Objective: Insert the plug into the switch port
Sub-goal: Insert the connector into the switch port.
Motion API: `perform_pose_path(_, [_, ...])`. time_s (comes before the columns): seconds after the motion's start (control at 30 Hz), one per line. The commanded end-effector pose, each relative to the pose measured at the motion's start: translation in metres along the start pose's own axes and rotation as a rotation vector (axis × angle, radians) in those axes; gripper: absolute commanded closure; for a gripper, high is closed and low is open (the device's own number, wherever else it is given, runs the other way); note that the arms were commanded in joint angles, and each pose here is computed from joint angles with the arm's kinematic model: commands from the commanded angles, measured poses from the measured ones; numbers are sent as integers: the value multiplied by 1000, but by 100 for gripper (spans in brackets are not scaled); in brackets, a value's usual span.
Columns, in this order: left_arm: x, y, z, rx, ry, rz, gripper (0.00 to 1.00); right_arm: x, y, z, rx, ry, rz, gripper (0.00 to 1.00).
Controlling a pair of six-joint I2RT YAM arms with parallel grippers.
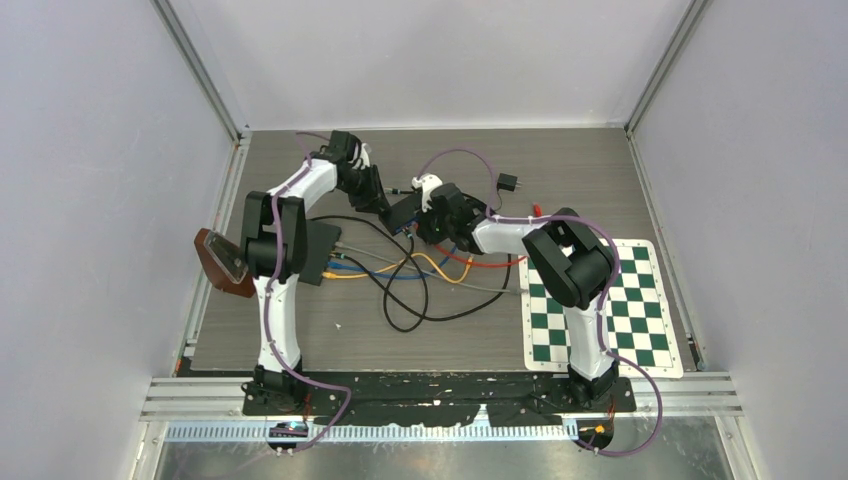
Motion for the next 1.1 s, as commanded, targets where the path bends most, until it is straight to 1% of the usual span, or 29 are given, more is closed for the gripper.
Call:
perform_pose_path(0.0, [-11, -13, 9, -19, 54, -5, 62, 39, 15, 13, 41, -177, -1, 95])
perform_pose_path(0.1, [-5, -14, 13, 2, 34, -31, 55, 35, 17, 14, 41, -175, -2, 95])
perform_pose_path(0.2, [2, -13, 12, 20, 35, -40, 53, 29, 16, 15, 32, -172, -12, 95])
perform_pose_path(0.37, [13, -11, 5, 18, -15, -40, 53, 30, 17, 15, 31, -182, -22, 95])
perform_pose_path(0.63, [20, -10, -5, -12, -18, -57, 53, 33, 23, 20, 52, -191, -31, 95])
perform_pose_path(0.87, [20, -8, -11, -31, 5, -56, 55, 34, 26, 17, 61, -185, -44, 95])
perform_pose_path(1.07, [7, -10, -10, -82, 43, -31, 58, 34, 28, 12, 74, -188, -50, 95])
Point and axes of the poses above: each gripper's point midway between its finger pads, its own z axis back along the fingers, its own y axis along the line the jaws close on, x = y × z, the point moved 9 cm from there along z, back along the fingers, and after that the axes turned 11 degrees about -z, right-handed, at the moved point
